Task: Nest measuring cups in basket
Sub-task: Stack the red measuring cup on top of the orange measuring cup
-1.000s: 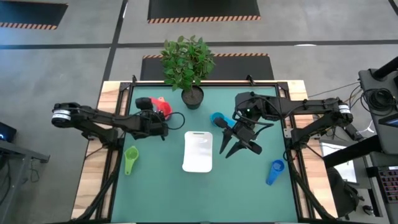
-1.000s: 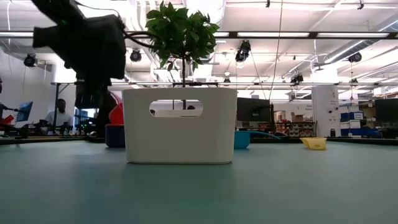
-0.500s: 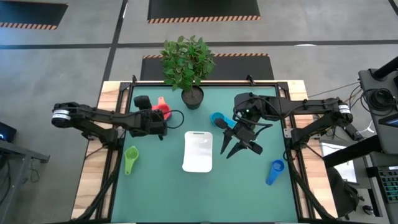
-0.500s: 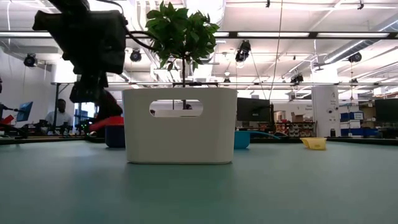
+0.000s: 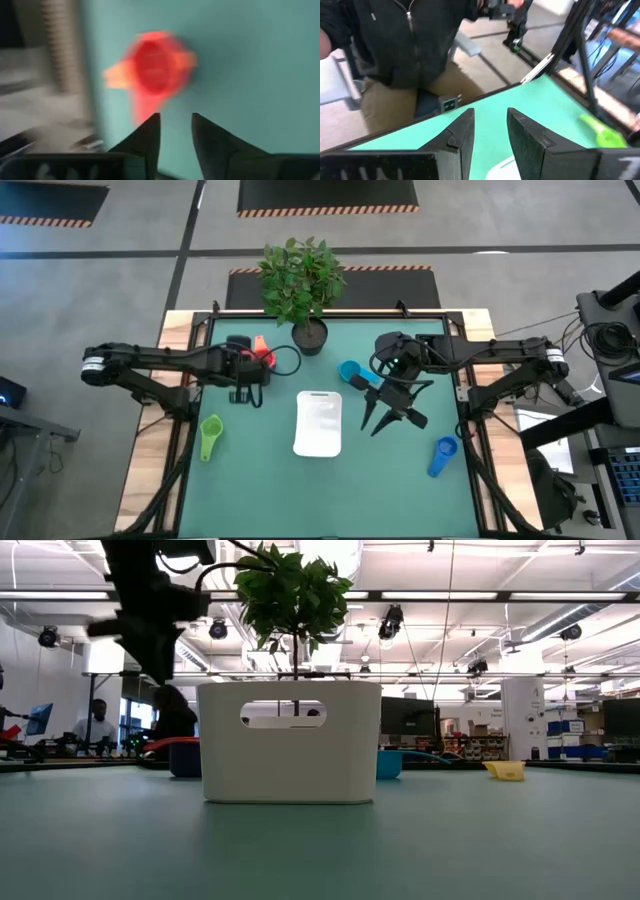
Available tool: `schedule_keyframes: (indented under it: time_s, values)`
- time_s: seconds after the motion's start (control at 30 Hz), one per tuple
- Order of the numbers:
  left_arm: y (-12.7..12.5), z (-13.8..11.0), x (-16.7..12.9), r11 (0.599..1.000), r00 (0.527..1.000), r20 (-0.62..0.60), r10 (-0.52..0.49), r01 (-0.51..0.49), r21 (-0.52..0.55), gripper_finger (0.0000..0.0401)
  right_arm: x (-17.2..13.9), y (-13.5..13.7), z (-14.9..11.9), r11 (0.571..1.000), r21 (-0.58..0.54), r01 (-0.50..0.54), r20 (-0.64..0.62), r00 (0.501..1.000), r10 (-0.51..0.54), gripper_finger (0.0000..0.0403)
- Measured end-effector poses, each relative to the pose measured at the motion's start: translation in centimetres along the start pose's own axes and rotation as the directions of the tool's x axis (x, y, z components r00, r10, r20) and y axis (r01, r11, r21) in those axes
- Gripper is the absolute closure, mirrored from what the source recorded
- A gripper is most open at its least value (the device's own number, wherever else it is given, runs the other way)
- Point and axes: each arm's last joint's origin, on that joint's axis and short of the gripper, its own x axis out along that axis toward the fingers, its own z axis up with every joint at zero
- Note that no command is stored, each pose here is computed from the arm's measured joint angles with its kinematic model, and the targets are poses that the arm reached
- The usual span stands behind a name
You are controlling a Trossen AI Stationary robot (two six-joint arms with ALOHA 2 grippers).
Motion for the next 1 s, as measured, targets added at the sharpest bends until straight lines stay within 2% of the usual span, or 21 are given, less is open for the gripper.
schedule_keyframes:
  time_s: [0.07,0.13,0.2,0.47,0.6,0.67,1.0]
  values:
    - [0.1,-0.4,-0.1,0.993,0.994,-0.002,-0.113,0.113,0.019,0.0341,-0.3,0.6,0.0,1.0,0.027,-0.016,-0.02,1.0,0.016,0.0298]
    - [0.3,-1.0,0.2,0.992,0.992,-0.026,-0.127,0.128,0.025,0.0376,-0.6,1.1,0.1,0.998,0.049,-0.029,-0.033,0.999,0.031,0.0299]
    - [0.4,-1.7,0.8,0.992,0.991,-0.049,-0.127,0.127,0.011,0.0394,-0.9,1.6,0.1,0.997,0.062,-0.041,-0.045,0.998,0.044,0.0303]
    - [-0.6,-2.8,5.4,0.996,0.995,-0.07,-0.065,0.061,-0.058,0.04,-1.7,3.5,-0.5,0.998,0.001,-0.062,-0.06,0.996,0.062,0.0354]
    - [-0.5,-3.2,7.0,0.997,0.992,-0.118,0.037,-0.045,-0.07,0.0401,-1.9,4.3,-1.2,0.997,-0.035,-0.068,-0.064,0.996,0.066,0.0378]
    - [-0.4,-3.4,7.6,0.996,0.99,-0.131,0.046,-0.056,-0.076,0.0401,-1.9,4.6,-1.4,0.996,-0.053,-0.07,-0.065,0.996,0.066,0.0387]
    - [0.8,-3.5,9.9,0.993,0.989,-0.134,0.063,-0.075,-0.087,0.0401,-1.8,4.7,-1.7,0.995,-0.066,-0.076,-0.069,0.995,0.071,0.0394]
